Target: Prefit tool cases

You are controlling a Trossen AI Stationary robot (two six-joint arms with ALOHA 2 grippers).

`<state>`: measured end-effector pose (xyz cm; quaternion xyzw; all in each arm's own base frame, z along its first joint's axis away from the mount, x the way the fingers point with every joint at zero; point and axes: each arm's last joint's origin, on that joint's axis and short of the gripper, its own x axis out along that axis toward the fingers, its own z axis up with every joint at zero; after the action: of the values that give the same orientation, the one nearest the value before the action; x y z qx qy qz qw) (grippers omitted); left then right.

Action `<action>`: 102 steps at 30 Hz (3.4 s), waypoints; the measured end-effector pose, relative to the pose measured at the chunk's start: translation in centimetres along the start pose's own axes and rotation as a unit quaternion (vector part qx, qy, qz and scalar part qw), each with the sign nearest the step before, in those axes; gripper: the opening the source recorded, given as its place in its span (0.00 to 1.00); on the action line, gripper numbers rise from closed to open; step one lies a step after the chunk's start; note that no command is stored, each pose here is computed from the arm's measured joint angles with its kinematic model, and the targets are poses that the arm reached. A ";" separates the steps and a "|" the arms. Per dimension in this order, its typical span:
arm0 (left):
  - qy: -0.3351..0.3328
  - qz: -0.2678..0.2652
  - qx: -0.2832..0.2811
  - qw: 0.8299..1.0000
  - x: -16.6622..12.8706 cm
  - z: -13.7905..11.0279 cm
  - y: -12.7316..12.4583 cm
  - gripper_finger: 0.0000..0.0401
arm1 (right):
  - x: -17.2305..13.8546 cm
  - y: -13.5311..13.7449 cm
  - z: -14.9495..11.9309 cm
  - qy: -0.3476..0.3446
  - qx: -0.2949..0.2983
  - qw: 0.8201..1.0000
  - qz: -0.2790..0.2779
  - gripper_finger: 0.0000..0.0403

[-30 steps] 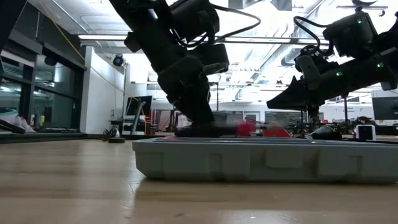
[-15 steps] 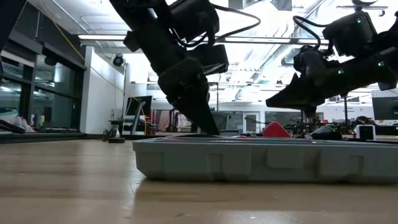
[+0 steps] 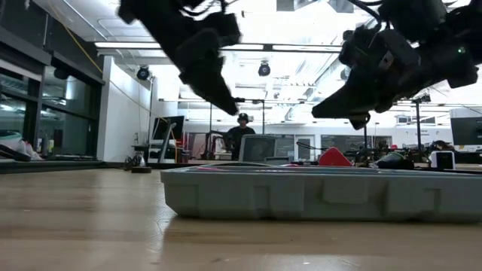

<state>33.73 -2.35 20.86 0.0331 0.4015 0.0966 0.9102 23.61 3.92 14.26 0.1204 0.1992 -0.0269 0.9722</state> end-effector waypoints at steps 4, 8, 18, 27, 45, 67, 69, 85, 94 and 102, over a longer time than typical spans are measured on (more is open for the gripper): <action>-0.031 0.061 -0.050 0.996 -2.5 -1.7 1.2 0.30 | 2.2 0.6 -0.2 0.022 -0.008 0.999 0.030 0.00; -0.056 0.084 -0.097 0.990 -3.6 -3.4 1.8 0.30 | 5.1 1.1 -1.0 0.062 -0.017 0.997 0.052 0.00; -0.041 0.088 -0.119 0.988 -3.2 -5.3 1.9 0.30 | 9.1 1.6 -2.7 0.115 0.020 0.991 0.059 0.00; -0.034 0.114 -0.082 0.990 -3.2 -5.5 2.1 0.30 | 5.1 2.1 1.9 0.085 -0.046 0.995 0.003 0.00; 0.148 0.222 -0.086 0.960 -2.6 -8.8 9.7 0.30 | -0.8 0.8 5.1 0.094 -0.128 0.972 -0.172 0.00; 0.185 0.156 -0.274 0.931 -2.0 -11.9 18.0 0.30 | -1.1 -2.0 1.7 0.114 -0.072 0.969 -0.209 0.00; 0.202 0.156 -0.268 0.929 -1.1 -12.3 17.8 0.30 | -1.1 -2.0 1.7 0.112 -0.072 0.969 -0.208 0.00; 0.288 0.207 -0.247 0.902 2.4 -14.3 16.7 0.16 | -1.1 -2.0 1.8 0.108 -0.065 0.970 -0.207 0.00; 0.240 0.119 -0.261 0.927 0.9 -12.4 14.8 0.02 | -1.1 -1.9 1.8 0.104 -0.059 0.971 -0.207 0.00; 0.127 -0.019 -0.226 0.966 0.2 -8.7 10.3 0.01 | -1.1 -1.9 1.8 0.104 -0.060 0.971 -0.206 0.00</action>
<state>25.93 7.59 16.21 -0.1934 0.4818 0.1709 0.8374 23.14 1.59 15.89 0.0203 0.3211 -0.2021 0.9250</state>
